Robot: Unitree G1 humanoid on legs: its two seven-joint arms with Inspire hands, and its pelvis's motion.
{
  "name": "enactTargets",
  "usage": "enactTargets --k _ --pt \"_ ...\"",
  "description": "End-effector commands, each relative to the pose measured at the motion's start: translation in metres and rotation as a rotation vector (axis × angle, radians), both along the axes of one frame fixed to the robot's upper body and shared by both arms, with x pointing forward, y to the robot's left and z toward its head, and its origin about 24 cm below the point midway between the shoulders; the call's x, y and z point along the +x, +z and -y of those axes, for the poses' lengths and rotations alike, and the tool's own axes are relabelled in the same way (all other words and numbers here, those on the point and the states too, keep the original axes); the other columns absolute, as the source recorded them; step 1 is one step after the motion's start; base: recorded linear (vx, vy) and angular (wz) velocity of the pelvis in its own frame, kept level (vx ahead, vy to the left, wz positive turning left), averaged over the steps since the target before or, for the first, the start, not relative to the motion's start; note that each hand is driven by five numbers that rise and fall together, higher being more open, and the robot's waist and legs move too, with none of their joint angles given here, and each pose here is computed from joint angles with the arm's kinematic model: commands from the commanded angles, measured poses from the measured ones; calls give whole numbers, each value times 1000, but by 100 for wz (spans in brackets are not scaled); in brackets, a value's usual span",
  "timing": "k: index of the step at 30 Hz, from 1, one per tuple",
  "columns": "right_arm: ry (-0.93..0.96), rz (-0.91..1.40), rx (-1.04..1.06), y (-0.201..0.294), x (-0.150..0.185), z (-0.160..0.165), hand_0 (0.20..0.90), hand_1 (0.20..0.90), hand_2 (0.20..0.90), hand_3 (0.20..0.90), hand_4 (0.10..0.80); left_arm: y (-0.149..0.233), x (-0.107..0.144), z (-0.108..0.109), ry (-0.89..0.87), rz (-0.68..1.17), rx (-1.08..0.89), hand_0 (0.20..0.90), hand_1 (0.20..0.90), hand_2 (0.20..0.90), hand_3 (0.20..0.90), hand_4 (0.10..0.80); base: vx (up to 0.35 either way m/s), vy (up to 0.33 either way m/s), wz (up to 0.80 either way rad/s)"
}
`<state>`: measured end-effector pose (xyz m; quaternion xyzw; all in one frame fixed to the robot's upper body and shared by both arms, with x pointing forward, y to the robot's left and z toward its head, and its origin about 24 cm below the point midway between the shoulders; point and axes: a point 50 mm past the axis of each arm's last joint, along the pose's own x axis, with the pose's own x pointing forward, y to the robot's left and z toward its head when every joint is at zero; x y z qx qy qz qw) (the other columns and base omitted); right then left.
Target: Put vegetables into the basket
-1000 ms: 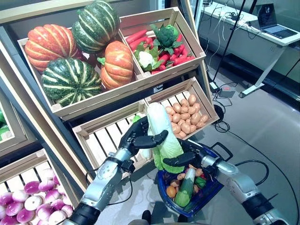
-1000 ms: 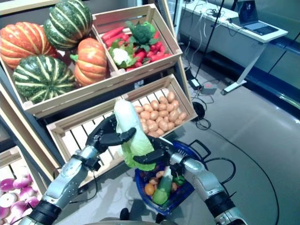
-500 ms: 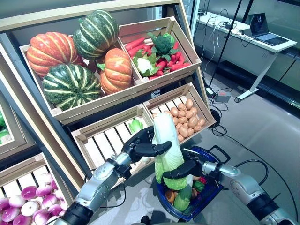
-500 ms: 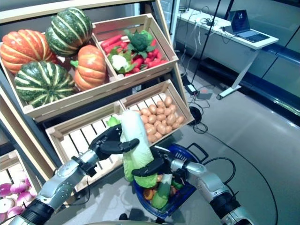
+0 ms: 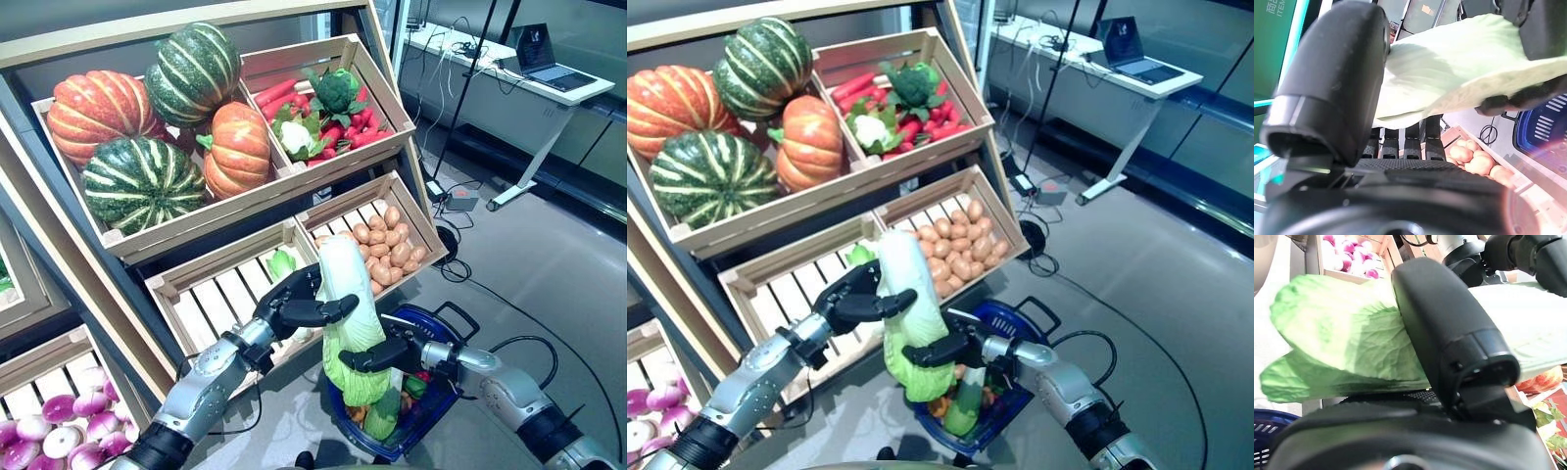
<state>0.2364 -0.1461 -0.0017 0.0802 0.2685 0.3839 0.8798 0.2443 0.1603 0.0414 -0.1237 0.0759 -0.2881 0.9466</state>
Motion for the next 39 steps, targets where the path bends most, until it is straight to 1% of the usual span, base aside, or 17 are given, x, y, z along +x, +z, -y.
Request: enactTargets --k 1,8,9,10,11,12,14,16,17,20,25,27,30,31,32,34,39 --pt "-238 196 177 40 28 9 300 300 300 300 400 48 6 31 -139 213 -192 900 900 900 900 800 -9 -31 -1" --pt "-440 309 245 54 23 37 300 300 300 300 400 41 1 8 -33 194 -174 900 900 900 900 800 -32 -57 -4" --pt "-505 338 270 58 23 45 300 300 300 300 400 41 -1 2 -6 195 -166 900 900 900 900 800 -52 -77 -6" --pt "-518 344 274 59 23 46 300 300 300 300 400 40 -1 1 0 193 -166 900 900 900 900 800 -120 -95 -7" --pt "-595 385 295 64 25 54 300 300 300 300 400 41 -1 -2 25 199 -175 900 900 900 900 800 -93 -52 -7" --pt "-601 388 297 64 25 55 300 300 300 300 400 41 0 -3 27 199 -177 900 900 900 900 800 -197 -77 -6" --pt "-744 481 385 81 32 69 300 300 300 300 400 51 6 -6 64 264 -180 900 900 900 900 800 -351 -71 -4" --pt "-812 531 431 90 36 75 300 300 300 300 400 58 10 -7 88 303 -182 900 900 900 900 800 -315 -59 -2" --pt "-890 572 474 96 38 83 300 300 300 300 400 65 14 -10 127 345 -187 900 900 900 900 800 -251 -77 0" --pt "-955 620 503 103 42 90 300 300 300 300 400 74 17 -16 184 387 -200 900 900 900 900 800 -205 -85 -2" --pt "-1128 643 623 106 42 116 300 300 300 300 400 91 18 -27 280 516 -214 900 900 900 900 800 -104 -98 -1" --pt "-1154 638 649 105 42 120 300 300 300 300 400 96 18 -30 318 554 -216 900 900 900 900 800 -73 -57 6" --pt "-1191 614 687 99 44 120 300 300 300 300 400 108 15 -34 376 666 -211 900 900 900 900 800 -86 -68 13" --pt "-1214 597 696 98 47 119 300 300 300 300 400 118 13 -36 399 741 -211 900 900 900 900 800 -81 -49 12" --pt "-1216 594 698 97 47 119 300 300 300 300 400 120 13 -37 403 752 -211 900 900 900 900 800 -90 -45 17" --pt "-1227 562 719 93 57 115 300 300 300 300 400 136 13 -37 435 856 -219 900 900 900 900 800 -82 -35 8" --pt "-1258 525 780 101 78 112 300 300 300 300 400 164 17 -33 458 973 -246 900 900 900 900 800 -79 -2 -1"
